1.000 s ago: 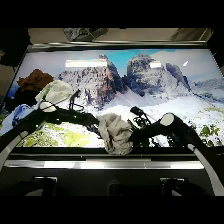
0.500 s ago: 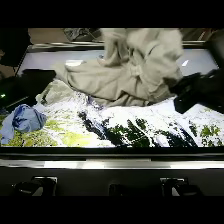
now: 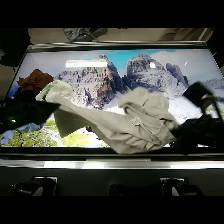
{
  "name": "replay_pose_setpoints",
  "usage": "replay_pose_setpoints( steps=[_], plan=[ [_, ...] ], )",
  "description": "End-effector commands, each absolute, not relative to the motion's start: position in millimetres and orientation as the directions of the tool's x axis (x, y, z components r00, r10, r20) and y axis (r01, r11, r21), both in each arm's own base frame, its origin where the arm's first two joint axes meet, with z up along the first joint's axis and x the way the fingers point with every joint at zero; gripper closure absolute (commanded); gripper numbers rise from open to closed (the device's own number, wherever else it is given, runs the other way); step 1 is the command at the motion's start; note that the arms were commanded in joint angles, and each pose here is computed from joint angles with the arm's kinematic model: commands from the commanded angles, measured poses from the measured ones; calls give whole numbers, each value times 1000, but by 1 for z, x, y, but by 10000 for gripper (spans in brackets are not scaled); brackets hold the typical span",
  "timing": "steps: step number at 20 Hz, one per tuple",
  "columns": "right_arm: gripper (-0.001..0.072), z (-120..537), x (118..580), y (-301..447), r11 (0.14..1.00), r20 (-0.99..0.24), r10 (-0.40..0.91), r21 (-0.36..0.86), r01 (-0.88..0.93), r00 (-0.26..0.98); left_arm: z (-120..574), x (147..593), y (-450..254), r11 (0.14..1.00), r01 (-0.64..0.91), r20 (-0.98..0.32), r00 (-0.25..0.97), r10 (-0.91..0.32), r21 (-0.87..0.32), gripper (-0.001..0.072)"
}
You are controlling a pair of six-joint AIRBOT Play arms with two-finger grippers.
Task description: Fold the shirts.
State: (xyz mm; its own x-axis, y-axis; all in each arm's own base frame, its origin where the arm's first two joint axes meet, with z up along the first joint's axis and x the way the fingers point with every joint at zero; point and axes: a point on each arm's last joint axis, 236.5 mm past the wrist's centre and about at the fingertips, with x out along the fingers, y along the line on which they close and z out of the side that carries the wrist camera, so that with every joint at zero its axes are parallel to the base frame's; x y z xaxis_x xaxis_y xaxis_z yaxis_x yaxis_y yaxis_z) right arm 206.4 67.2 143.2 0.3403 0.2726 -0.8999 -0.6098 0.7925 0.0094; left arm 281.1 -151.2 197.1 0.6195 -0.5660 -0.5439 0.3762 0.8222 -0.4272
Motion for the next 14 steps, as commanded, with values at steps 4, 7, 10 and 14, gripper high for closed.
replay_pose_setpoints(
  steps=[4,7,10,14],
  plan=[
    [663,34,250,78,848,-899,313,118,-517,308,86,289,-171,837,306,-649,531,-545,-453,676],
    [663,8,313,74,924,-867,294,150,-352,403,55,331,-169,863,231,-675,544,-498,-450,674],
    [663,-30,344,81,946,-859,322,271,-180,399,25,375,-167,880,164,-718,523,-460,-445,672],
    [456,-60,354,103,908,-843,410,412,-73,348,-13,399,-198,834,73,-746,408,-526,-548,617]
  ],
)
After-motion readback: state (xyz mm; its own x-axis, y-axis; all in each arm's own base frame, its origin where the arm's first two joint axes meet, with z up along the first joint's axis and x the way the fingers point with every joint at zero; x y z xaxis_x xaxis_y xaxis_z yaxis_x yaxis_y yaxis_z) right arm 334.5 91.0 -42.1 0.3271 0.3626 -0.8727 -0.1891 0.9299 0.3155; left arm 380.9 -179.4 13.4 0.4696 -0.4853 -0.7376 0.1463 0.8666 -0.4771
